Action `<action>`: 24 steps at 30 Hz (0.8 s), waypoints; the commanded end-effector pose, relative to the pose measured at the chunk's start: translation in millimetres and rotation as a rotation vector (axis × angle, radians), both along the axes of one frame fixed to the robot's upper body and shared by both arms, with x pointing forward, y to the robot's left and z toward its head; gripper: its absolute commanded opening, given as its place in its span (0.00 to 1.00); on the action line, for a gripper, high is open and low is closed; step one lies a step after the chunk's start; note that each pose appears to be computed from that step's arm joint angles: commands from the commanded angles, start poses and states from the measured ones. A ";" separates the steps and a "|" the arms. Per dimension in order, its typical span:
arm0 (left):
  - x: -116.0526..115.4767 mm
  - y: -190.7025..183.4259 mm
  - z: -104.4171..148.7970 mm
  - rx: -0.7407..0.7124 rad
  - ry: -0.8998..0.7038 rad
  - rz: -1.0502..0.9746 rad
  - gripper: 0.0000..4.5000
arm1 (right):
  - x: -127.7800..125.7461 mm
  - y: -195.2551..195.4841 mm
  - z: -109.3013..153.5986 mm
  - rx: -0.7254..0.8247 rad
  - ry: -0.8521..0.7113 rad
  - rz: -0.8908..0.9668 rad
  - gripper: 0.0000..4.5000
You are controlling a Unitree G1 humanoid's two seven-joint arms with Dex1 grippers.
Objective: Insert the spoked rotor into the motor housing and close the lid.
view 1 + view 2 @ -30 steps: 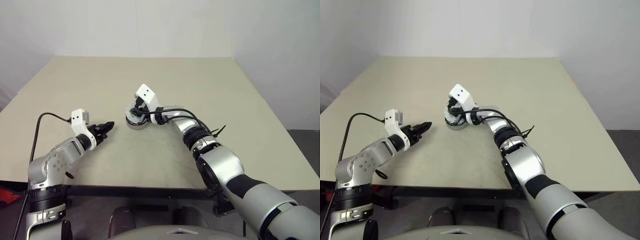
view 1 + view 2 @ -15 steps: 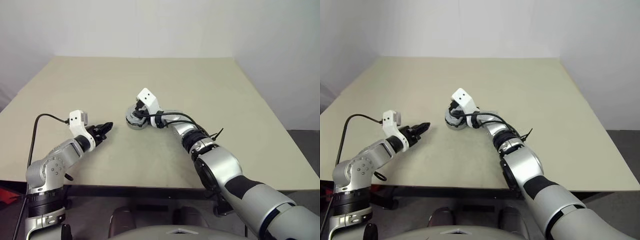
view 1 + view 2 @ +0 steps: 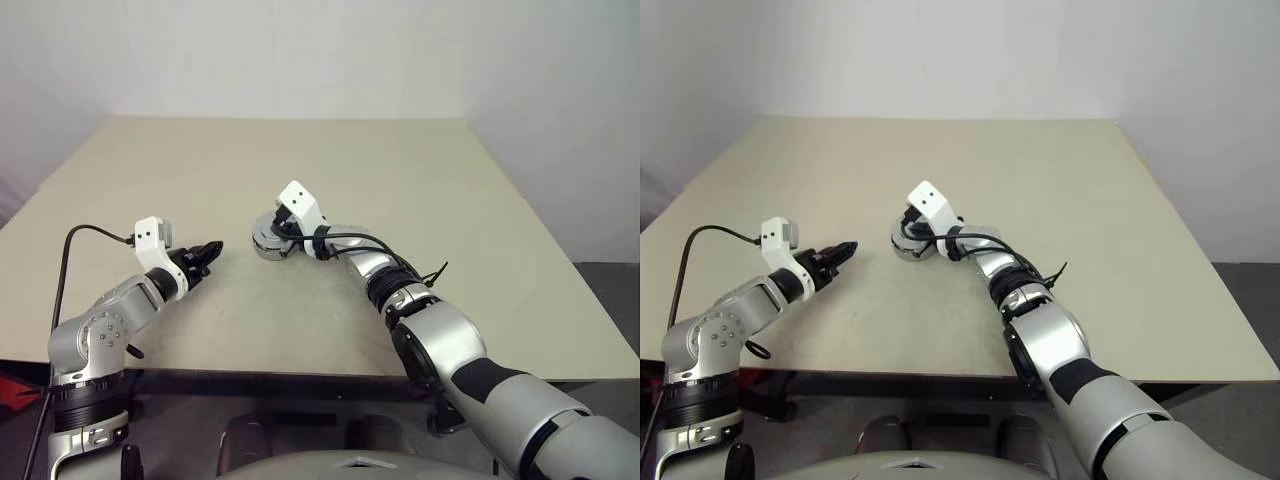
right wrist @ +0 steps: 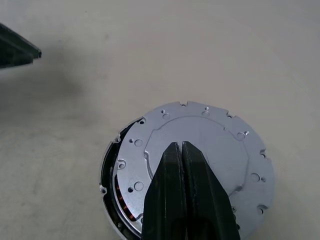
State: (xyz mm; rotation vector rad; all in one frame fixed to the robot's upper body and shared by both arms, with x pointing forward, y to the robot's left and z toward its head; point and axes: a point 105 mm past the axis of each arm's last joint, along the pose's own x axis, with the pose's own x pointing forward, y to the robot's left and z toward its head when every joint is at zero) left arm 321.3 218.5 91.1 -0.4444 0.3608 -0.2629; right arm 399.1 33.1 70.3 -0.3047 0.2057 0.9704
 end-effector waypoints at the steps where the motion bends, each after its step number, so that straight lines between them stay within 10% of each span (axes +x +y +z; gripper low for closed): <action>1: 4.9 6.9 17.5 0.010 -0.063 0.017 0.44 | -15.1 -20.5 -50.2 -0.123 0.116 -0.025 0.01; 16: 8.2 2.2 14.2 0.010 -0.063 0.007 0.44 | 9.9 -3.7 50.0 0.086 -0.181 0.075 0.01; 24: 6.9 5.0 15.0 0.020 -0.064 0.007 0.44 | 10.3 -1.1 56.0 0.109 -0.208 0.075 0.59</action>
